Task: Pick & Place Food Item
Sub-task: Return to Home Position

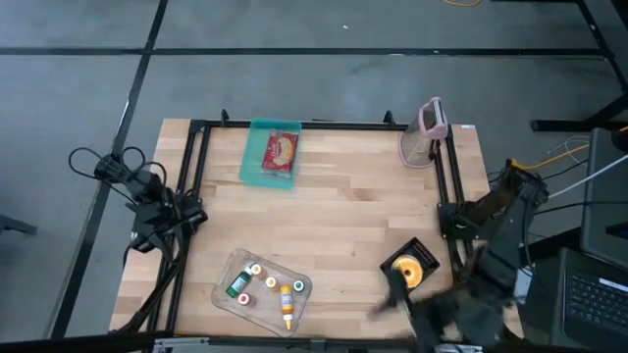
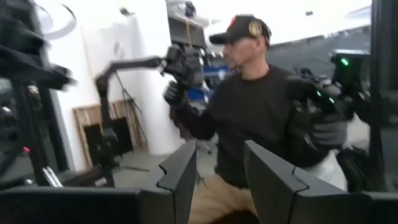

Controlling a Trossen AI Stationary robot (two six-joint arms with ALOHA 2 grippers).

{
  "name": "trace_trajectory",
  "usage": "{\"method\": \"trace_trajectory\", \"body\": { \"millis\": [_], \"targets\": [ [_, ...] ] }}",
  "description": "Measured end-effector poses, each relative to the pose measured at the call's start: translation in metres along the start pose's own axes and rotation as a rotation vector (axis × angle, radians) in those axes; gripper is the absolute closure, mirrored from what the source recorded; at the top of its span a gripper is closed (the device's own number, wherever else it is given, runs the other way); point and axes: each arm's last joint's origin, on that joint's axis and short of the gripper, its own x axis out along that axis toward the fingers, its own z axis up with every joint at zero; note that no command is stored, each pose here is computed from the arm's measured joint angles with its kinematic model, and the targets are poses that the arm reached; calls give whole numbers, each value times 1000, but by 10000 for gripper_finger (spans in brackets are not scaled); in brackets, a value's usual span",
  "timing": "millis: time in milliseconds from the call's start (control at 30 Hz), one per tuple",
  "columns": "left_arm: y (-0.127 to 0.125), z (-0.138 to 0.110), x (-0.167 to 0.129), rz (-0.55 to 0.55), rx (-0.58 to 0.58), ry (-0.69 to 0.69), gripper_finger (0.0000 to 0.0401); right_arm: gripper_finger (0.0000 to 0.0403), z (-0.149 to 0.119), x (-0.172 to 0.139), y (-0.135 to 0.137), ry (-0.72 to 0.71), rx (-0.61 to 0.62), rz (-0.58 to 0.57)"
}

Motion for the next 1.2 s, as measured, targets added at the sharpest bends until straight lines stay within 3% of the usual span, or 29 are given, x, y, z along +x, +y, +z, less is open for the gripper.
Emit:
{"method": "trace_trajectory", "body": {
  "millis": [67, 233, 367, 467, 633, 767, 867, 1100, 1200],
  "targets": [
    [-1, -4, 0, -24, -2, 38, 271, 158, -4, -4, -13, 56, -9, -53],
    [-2, -7, 0, -61, 22, 60, 269, 158, -23, -14, -37, -76, -82, 236],
    [1, -11, 0, 36, -60, 98, 272, 158, -85, -24, -66, -186, 3, 195],
    [1, -12, -1, 45, -49, 110, 270, 158, -130, -47, -78, -272, 48, 163],
    [1, -26, 0, 23, -27, 169, 267, 158, -196, -85, -84, -396, 44, 136],
    [3, -46, 2, 54, -16, 150, 268, 158, -230, -99, -83, -424, 70, 159],
    [4, -55, 3, 75, -32, 131, 269, 158, -242, -100, -83, -434, 139, 141],
    [6, -65, 4, 177, -45, 115, 266, 158, -254, -98, -79, -436, 96, 204],
    [7, -67, 4, 219, -22, 130, 267, 158, -272, -96, -77, -417, 113, 206]
  ]
}}
